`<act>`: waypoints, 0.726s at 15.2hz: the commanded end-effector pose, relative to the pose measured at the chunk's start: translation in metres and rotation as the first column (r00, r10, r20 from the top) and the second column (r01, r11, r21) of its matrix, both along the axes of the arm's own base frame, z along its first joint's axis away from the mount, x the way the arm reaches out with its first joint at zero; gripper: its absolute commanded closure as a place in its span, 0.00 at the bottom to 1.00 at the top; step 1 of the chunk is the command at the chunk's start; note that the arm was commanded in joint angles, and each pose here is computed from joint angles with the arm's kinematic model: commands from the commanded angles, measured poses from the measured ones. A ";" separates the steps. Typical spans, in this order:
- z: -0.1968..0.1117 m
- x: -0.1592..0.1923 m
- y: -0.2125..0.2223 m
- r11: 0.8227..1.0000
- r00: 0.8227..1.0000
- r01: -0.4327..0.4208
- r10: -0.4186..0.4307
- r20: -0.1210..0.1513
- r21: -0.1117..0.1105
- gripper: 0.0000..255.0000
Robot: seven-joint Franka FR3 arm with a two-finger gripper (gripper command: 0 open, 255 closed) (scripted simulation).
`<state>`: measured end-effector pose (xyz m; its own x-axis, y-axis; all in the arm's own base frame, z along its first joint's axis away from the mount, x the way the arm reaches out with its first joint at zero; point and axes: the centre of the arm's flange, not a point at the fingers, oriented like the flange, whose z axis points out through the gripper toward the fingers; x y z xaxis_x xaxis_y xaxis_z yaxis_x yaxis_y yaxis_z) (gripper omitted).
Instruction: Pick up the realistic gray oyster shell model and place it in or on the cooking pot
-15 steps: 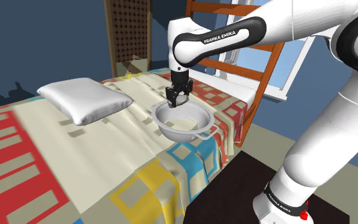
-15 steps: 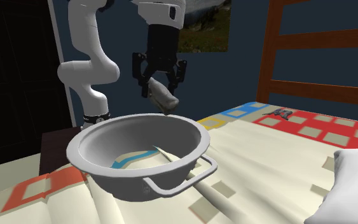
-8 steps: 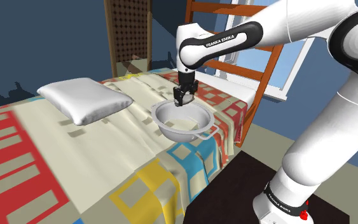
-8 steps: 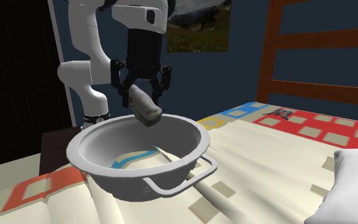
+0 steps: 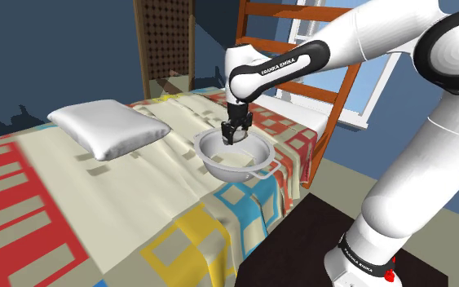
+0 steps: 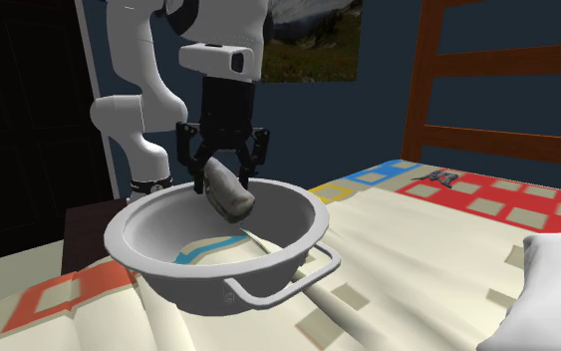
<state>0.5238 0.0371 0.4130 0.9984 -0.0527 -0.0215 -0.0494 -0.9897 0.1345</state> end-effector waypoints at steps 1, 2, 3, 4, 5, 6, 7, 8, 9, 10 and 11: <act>-0.012 0.000 0.000 1.000 1.000 0.000 0.000 0.001 0.000 1.00; -0.014 0.000 0.000 1.000 1.000 0.000 0.000 0.001 0.000 1.00; -0.014 0.000 0.000 1.000 1.000 0.000 0.000 0.001 0.000 1.00; -0.014 0.000 0.000 1.000 1.000 0.000 0.000 0.001 0.000 1.00; -0.014 0.000 0.000 1.000 1.000 0.000 0.000 0.001 0.000 1.00; -0.014 0.000 0.000 1.000 1.000 0.000 0.000 0.001 0.000 1.00; -0.014 0.000 0.000 1.000 1.000 0.000 0.000 0.001 0.000 1.00; -0.014 0.000 0.000 1.000 1.000 0.000 0.000 0.001 0.000 1.00; -0.014 0.000 0.000 1.000 1.000 0.000 0.000 0.001 0.000 1.00; -0.014 0.000 0.000 1.000 1.000 0.000 0.000 0.001 0.000 0.00; -0.014 0.000 0.000 1.000 1.000 0.000 0.000 0.001 0.000 0.00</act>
